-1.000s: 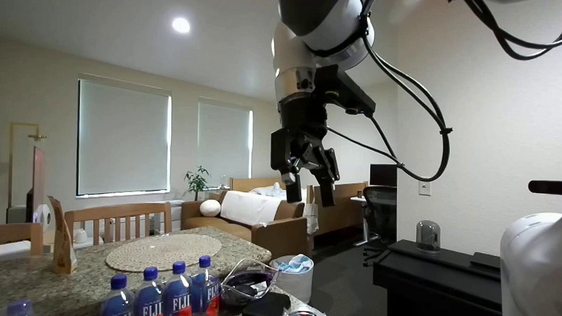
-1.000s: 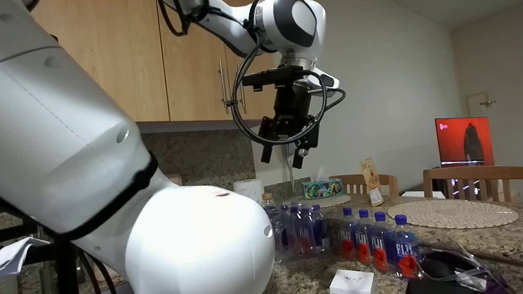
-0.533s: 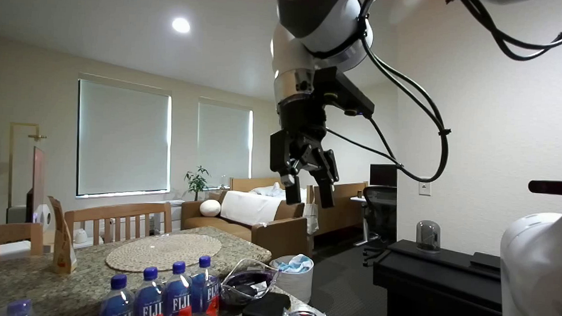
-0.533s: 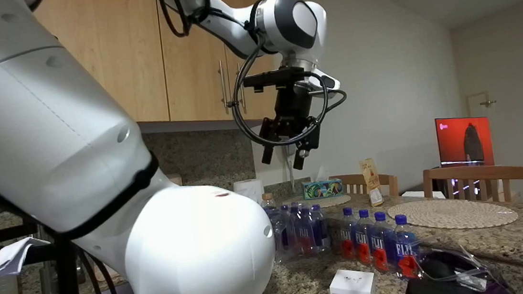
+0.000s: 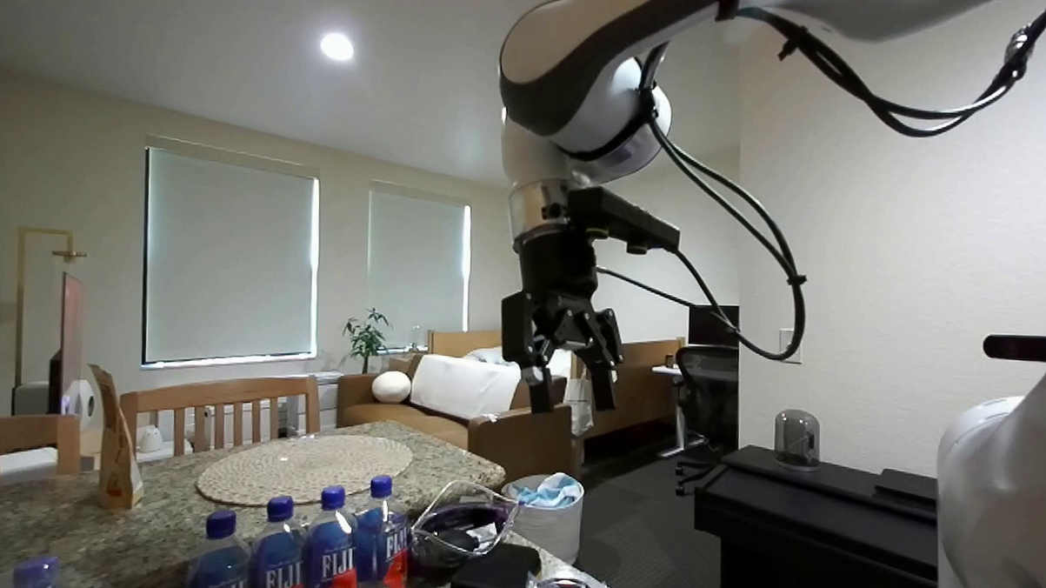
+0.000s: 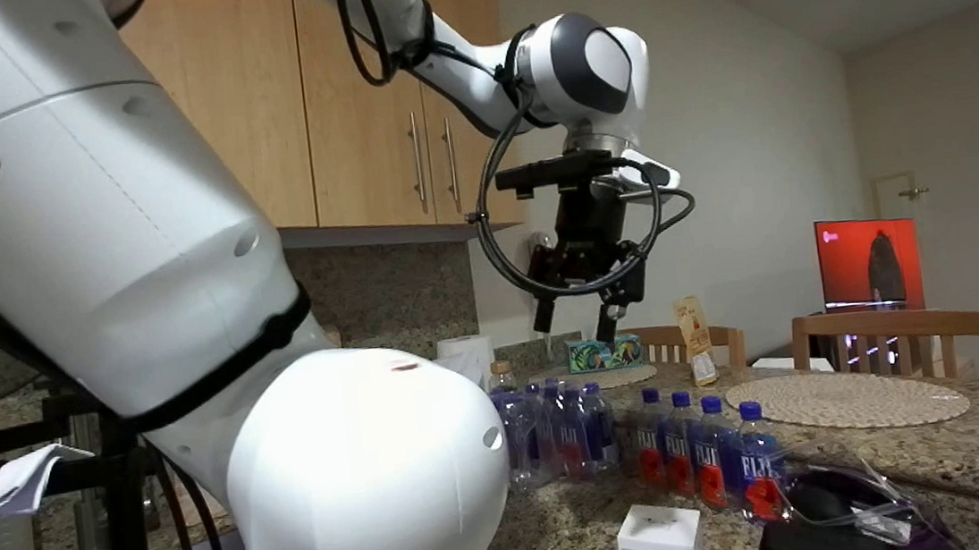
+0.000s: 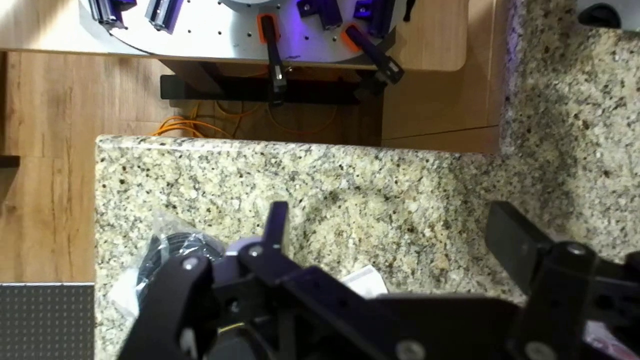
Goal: Remove the turkey baster from the Ziploc bag on the right.
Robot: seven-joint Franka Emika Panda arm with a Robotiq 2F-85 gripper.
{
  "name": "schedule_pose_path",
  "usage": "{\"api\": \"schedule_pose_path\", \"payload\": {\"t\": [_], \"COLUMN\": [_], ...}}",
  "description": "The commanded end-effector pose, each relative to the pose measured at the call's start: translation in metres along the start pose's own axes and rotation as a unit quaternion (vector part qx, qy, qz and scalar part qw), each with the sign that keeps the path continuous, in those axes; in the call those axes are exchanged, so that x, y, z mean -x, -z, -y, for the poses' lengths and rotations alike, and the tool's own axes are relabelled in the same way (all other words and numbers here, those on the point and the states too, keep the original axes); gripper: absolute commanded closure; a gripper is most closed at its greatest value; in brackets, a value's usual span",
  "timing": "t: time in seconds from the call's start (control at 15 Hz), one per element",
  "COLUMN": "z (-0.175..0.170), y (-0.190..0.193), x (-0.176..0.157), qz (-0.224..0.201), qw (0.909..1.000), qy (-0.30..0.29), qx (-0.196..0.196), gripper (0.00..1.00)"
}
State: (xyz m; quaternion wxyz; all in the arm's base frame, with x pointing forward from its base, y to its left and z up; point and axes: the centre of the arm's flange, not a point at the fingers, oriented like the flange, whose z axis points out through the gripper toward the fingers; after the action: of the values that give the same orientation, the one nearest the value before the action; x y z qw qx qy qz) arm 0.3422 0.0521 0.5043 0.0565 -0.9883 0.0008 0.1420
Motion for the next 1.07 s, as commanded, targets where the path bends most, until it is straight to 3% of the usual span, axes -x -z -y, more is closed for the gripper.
{"api": "schedule_pose_path", "payload": {"t": [0.0,0.2,0.47,0.67,0.73,0.8,1.0], "z": [-0.036,-0.077,-0.128,-0.14,-0.139,-0.135,-0.136], "y": [-0.005,-0.001,-0.004,-0.03,-0.04,-0.032,-0.049], "x": [-0.039,-0.07,-0.125,-0.152,-0.156,-0.137,-0.152], "qz": [-0.02,-0.054,-0.117,-0.098,-0.073,-0.094,-0.073], "qw": [0.9992,0.9949,0.9858,0.988,0.9904,0.9882,0.9902], "qy": [-0.016,-0.045,-0.076,-0.07,-0.062,-0.085,-0.081], "qx": [0.031,0.072,0.094,0.097,0.099,0.086,0.088], "gripper": [0.0,0.0,0.0,0.0,0.0,0.0,0.0]}}
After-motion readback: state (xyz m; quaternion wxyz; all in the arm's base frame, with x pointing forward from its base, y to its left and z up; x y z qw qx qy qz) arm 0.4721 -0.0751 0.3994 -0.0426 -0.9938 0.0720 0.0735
